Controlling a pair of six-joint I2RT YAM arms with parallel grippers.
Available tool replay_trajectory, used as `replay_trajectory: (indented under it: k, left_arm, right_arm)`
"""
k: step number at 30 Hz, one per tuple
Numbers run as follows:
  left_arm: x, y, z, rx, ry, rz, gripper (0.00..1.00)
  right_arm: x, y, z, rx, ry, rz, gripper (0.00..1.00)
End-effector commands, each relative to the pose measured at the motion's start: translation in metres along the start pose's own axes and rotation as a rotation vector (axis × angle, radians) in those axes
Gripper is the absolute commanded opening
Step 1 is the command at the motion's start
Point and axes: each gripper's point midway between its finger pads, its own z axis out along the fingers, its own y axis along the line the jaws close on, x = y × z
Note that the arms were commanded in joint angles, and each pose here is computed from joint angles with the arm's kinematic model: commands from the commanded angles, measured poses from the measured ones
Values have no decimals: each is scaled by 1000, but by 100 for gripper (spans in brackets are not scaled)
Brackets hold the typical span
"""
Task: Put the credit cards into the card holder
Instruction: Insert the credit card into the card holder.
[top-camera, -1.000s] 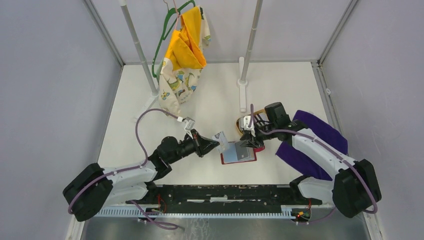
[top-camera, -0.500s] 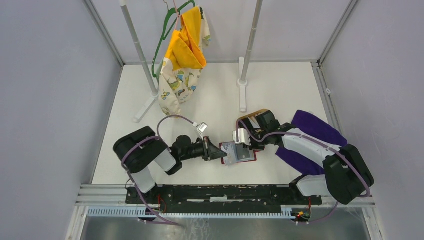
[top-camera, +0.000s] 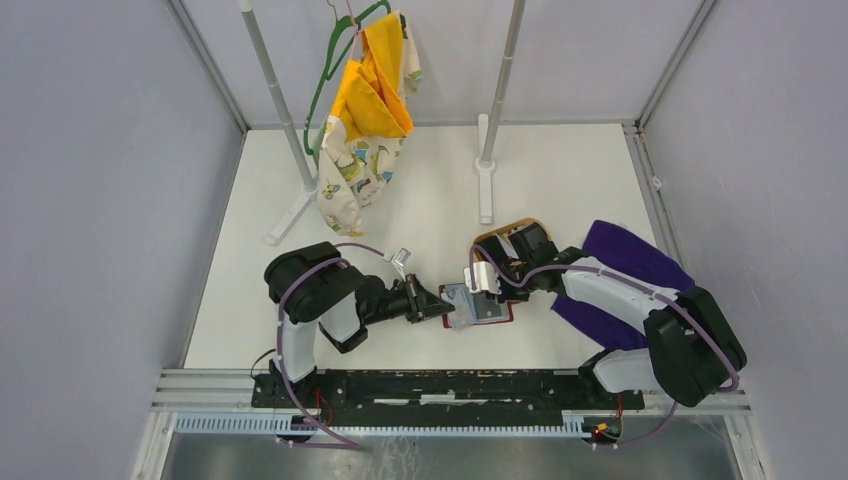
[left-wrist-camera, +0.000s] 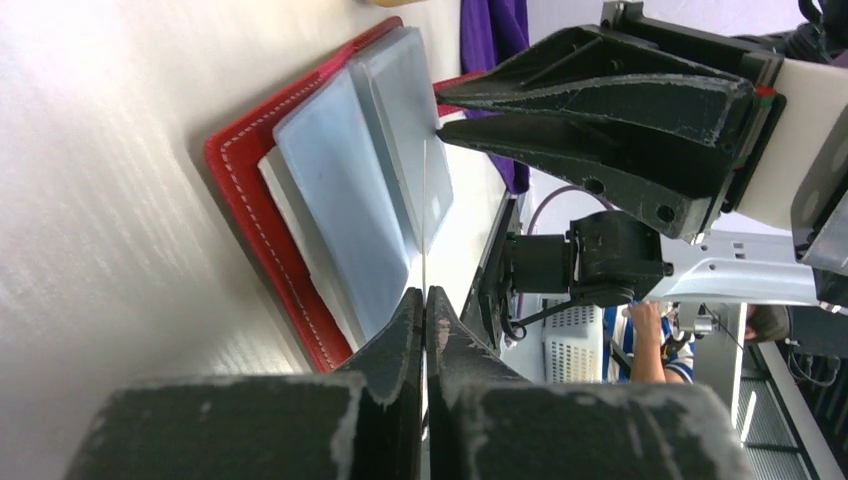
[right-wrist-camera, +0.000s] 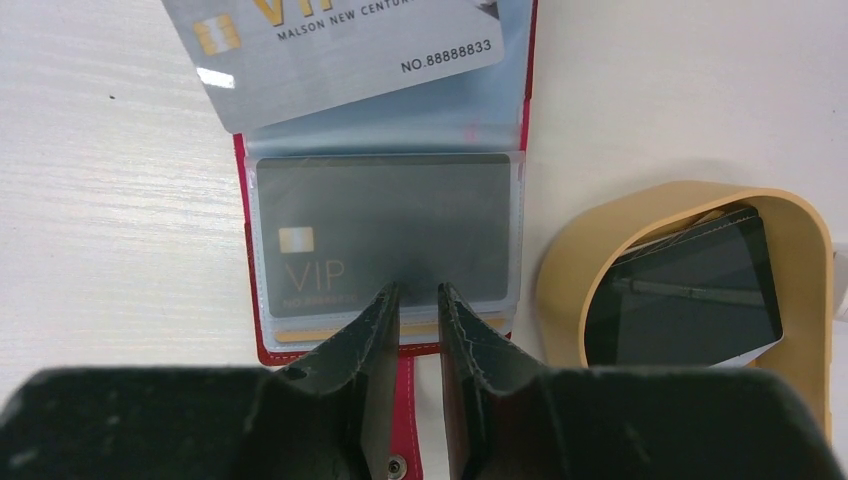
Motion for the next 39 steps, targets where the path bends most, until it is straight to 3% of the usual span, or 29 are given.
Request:
replay_trajectory:
  k: [1, 39]
  left_arm:
    - [-25, -33, 1, 135, -115, 19, 2]
    - [-38, -31, 10, 90, -117, 19, 2]
  right_arm:
    - [21, 13, 3, -45, 91, 17, 26]
    - [26, 18, 8, -77, 130, 27, 25]
